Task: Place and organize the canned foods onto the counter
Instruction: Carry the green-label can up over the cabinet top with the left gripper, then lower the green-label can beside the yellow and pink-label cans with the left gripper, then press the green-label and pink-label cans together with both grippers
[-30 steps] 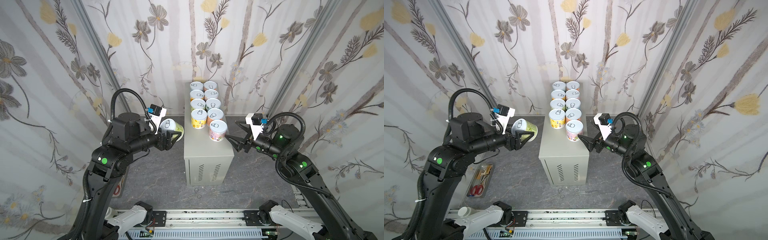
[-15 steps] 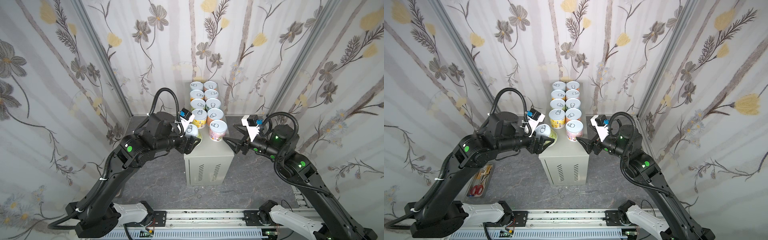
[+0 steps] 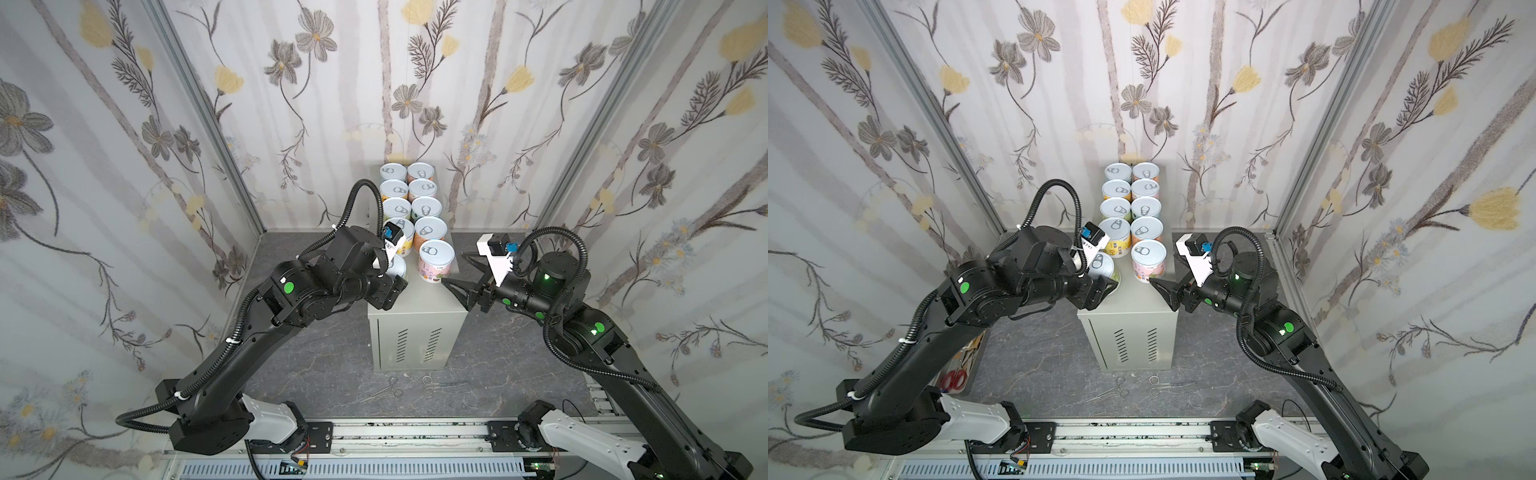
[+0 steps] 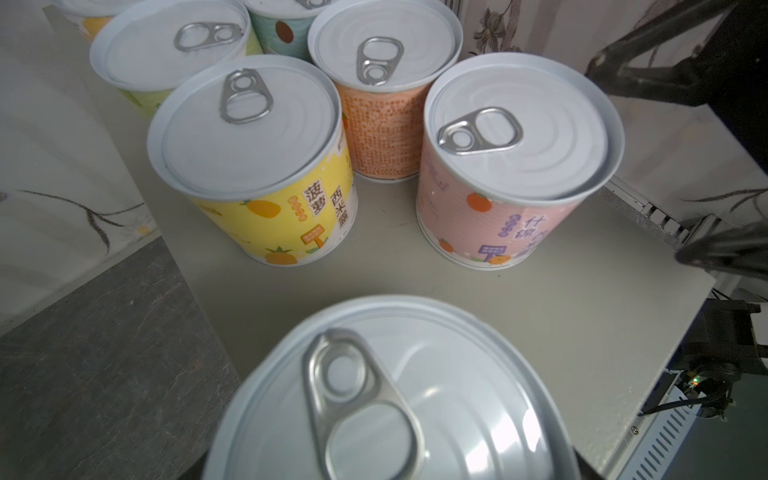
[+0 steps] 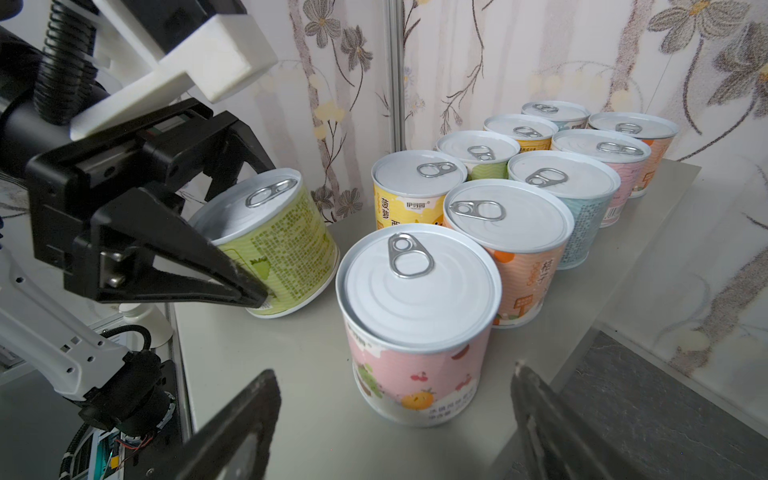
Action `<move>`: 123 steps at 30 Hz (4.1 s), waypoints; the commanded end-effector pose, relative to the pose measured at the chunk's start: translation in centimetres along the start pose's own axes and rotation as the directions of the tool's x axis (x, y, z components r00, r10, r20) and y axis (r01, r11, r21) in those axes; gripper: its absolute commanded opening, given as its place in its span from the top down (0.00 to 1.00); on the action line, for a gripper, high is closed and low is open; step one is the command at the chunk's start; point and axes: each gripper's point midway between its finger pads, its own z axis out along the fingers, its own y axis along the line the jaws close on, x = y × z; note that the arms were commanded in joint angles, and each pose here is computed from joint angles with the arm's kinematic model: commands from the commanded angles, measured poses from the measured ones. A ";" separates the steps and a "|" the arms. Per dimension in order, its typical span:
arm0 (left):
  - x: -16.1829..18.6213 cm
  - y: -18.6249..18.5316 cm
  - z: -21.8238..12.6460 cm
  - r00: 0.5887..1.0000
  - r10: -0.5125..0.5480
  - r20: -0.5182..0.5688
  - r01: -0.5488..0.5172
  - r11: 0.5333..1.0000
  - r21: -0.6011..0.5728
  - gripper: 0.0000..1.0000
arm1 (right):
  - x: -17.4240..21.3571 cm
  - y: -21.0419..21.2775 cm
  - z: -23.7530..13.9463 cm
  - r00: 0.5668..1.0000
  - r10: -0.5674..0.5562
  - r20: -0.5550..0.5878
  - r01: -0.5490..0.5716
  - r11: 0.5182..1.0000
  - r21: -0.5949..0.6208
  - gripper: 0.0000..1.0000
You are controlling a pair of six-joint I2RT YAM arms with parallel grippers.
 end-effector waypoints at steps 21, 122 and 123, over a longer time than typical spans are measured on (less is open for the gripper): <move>-1.4 -0.2 2.3 1.000 0.015 0.009 -0.015 1.000 -0.016 0.22 | -0.1 -0.2 0.1 0.999 -0.028 0.017 0.028 1.000 0.013 0.12; -2.3 0.9 0.0 0.907 0.093 0.411 -0.085 0.996 -0.038 0.26 | 1.9 -1.2 2.8 0.999 -0.023 0.048 0.023 1.000 0.016 0.38; -2.4 0.9 0.0 0.907 0.094 0.410 -0.085 0.996 -0.039 0.26 | 1.9 -1.2 2.8 0.999 -0.024 0.049 0.023 1.000 0.016 0.37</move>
